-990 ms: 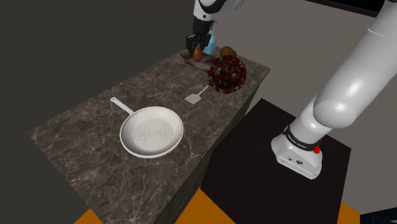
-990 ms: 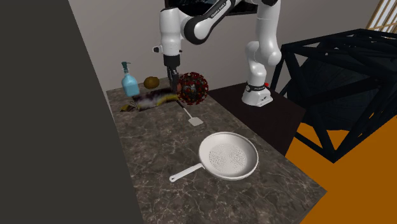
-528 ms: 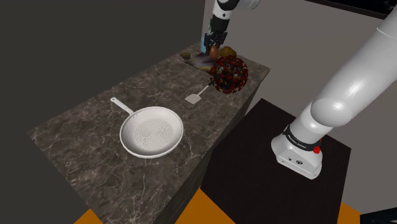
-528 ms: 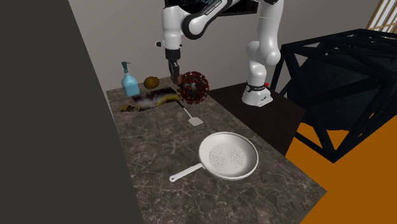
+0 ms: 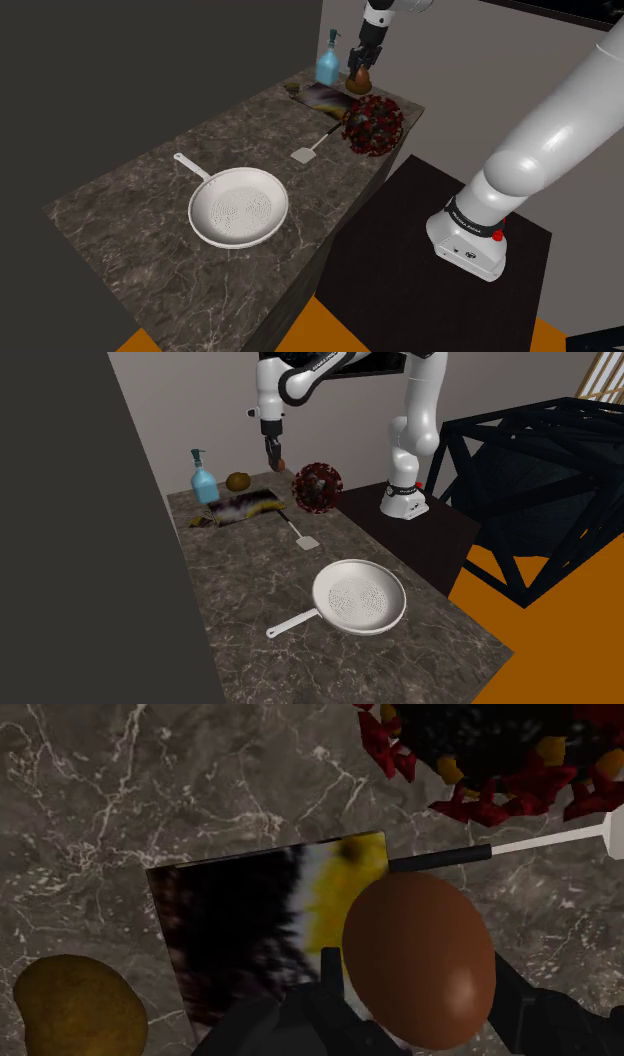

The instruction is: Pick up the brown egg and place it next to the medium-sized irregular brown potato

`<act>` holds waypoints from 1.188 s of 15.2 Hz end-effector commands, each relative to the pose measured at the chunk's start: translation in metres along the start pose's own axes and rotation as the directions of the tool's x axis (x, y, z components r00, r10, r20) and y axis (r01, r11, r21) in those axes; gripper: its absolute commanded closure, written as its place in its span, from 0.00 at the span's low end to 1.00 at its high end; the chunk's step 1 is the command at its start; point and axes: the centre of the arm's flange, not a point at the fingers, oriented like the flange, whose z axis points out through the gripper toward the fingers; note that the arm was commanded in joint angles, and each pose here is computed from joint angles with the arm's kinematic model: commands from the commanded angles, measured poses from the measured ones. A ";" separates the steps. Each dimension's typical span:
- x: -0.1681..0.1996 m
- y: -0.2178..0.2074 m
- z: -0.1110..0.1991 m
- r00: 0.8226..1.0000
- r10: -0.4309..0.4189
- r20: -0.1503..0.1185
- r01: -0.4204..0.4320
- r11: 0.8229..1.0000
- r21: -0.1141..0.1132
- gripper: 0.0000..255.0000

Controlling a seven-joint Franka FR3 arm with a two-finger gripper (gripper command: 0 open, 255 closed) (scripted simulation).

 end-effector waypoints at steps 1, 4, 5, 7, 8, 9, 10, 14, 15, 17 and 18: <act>-0.009 0.025 -0.002 1.000 -0.002 0.000 0.002 1.000 0.000 1.00; -0.019 0.063 -0.006 1.000 -0.002 0.000 0.002 1.000 0.000 1.00; -0.022 0.076 -0.008 1.000 -0.002 0.000 0.002 1.000 0.000 1.00; -0.028 0.102 -0.011 1.000 -0.002 0.000 0.002 1.000 0.000 1.00; -0.031 0.114 -0.012 1.000 -0.002 0.000 0.002 1.000 0.000 1.00; -0.035 0.127 -0.014 1.000 -0.002 0.000 0.002 1.000 0.000 1.00; -0.038 0.140 -0.015 1.000 -0.002 0.000 0.002 1.000 0.000 1.00; -0.042 0.154 -0.001 1.000 -0.002 0.000 0.002 1.000 0.000 1.00; -0.042 0.154 0.005 1.000 -0.002 0.000 0.002 1.000 0.000 1.00; -0.043 0.155 0.015 1.000 -0.002 0.000 0.002 1.000 0.000 1.00; -0.043 0.156 0.020 1.000 -0.002 0.000 0.002 1.000 0.000 1.00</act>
